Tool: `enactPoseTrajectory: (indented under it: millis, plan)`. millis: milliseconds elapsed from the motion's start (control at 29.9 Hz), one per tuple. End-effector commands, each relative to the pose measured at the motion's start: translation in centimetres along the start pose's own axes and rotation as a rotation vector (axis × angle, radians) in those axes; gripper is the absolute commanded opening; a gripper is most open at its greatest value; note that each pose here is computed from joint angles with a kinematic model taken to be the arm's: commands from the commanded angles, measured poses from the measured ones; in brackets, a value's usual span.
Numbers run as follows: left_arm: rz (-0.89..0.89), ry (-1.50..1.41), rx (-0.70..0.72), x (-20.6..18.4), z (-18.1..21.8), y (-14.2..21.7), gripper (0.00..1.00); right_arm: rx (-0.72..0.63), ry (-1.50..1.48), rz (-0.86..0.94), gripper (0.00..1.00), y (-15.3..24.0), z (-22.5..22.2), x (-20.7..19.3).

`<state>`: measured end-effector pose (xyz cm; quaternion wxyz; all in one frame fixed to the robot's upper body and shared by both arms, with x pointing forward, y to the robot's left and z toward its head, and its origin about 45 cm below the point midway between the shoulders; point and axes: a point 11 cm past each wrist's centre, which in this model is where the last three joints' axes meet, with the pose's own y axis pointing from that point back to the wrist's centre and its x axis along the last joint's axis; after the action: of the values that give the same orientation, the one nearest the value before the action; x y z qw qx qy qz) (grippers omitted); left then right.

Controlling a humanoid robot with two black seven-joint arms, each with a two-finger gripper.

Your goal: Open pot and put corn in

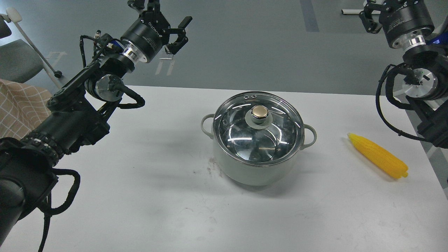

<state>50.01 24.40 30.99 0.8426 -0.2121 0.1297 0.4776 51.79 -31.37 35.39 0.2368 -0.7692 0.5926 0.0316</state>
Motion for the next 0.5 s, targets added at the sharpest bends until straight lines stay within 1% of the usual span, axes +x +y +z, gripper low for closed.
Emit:
enactPoseTrajectory:
  millis: [0, 268, 469]
  plan:
    - [0.007, 0.001, -0.004, 0.2, 0.1, 0.0, 0.98, 0.004, -0.013, 0.007, 1.0, 0.0, -0.1, 0.1]
    - [0.009, -0.01, -0.039, 0.5, 1.2, 0.1, 0.98, -0.005, -0.005, 0.007, 1.0, 0.1, 0.1, 0.2]
    - [-0.003, -0.003, -0.039, -0.1, 0.9, -0.3, 0.98, -0.014, -0.003, 0.01, 1.0, 0.2, 0.2, 0.4]
